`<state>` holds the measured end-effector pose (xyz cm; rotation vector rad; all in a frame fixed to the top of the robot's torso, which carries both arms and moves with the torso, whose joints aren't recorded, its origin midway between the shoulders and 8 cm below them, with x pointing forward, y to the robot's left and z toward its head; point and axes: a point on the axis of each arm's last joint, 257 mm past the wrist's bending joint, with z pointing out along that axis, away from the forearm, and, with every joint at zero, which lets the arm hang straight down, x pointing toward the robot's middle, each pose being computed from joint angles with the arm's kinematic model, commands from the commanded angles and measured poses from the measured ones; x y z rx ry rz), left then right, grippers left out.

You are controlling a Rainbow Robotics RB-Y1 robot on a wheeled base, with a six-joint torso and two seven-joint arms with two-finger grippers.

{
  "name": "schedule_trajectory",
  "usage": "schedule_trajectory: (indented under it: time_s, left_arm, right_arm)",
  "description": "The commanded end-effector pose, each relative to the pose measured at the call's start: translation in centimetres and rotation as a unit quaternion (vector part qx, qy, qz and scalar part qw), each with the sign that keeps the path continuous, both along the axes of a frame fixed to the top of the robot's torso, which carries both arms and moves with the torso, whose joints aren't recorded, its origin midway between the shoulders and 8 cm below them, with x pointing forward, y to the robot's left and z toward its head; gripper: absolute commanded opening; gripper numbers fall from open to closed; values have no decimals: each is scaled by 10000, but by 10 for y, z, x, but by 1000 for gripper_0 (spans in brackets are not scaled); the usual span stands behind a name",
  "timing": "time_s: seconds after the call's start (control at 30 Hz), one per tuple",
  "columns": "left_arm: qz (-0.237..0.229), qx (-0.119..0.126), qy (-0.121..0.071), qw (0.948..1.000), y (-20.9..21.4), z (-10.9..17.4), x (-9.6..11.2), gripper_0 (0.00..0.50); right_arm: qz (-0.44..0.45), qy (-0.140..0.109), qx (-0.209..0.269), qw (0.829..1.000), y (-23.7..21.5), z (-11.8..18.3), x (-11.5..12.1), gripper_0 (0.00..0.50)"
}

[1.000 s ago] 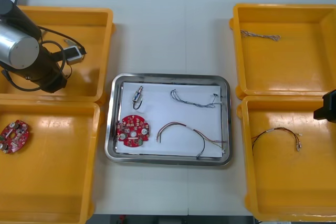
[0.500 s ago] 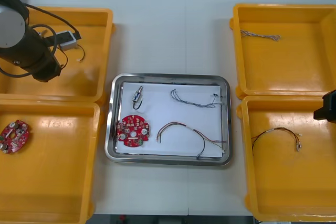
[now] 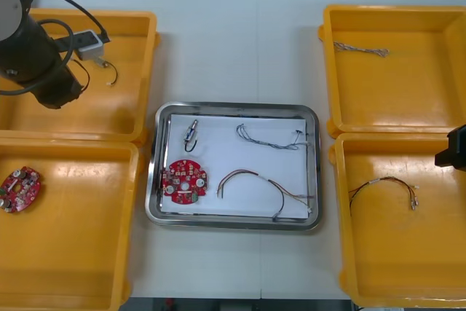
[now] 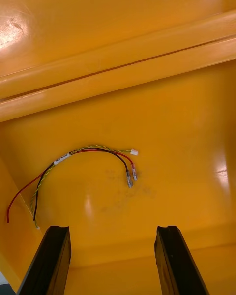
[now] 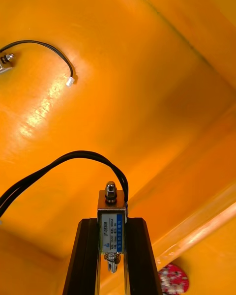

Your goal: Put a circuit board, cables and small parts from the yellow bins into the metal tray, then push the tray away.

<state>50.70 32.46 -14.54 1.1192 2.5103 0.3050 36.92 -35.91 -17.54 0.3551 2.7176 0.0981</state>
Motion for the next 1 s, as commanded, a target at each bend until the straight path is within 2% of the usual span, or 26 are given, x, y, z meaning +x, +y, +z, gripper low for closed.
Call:
schedule_trajectory:
  time_s: [0.03, 0.1, 0.27, 0.4, 0.47, 0.57, 0.73, 0.87, 1.0]
  left_arm:
    - [252, -540, -283, 9978, -40, 32, 10, 0]
    - [217, -520, -321, 9979, -43, 38, 11, 0]
    - [52, -398, -239, 9989, -54, 48, 0, 0]
    - [367, -383, -288, 9982, -61, 55, -13, 0]
    - [474, -479, -230, 9975, -74, 53, -22, 0]
    - [712, -550, -284, 9955, -82, 57, -31, 0]
    - [1026, -954, -346, 9895, -110, 60, -40, 0]
    - [1201, -1237, -258, 9847, -126, 58, -45, 0]
    - [1373, -1401, -204, 9804, -140, 54, -49, 0]
  right_arm:
    - [160, -73, -121, 9998, -1, 6, -3, 500]
    - [160, -73, -121, 9998, -1, 6, -3, 500]
    - [160, -73, -121, 9998, -1, 6, -3, 500]
    - [160, -73, -121, 9998, -1, 6, -3, 500]
    - [160, -73, -121, 9998, -1, 6, -3, 500]
    - [160, -73, -121, 9998, -1, 6, -3, 500]
    - [160, -73, -121, 9998, -1, 6, -3, 500]
    - [160, -73, -121, 9998, -1, 6, -3, 500]
    - [160, -73, -121, 9998, -1, 6, -3, 500]
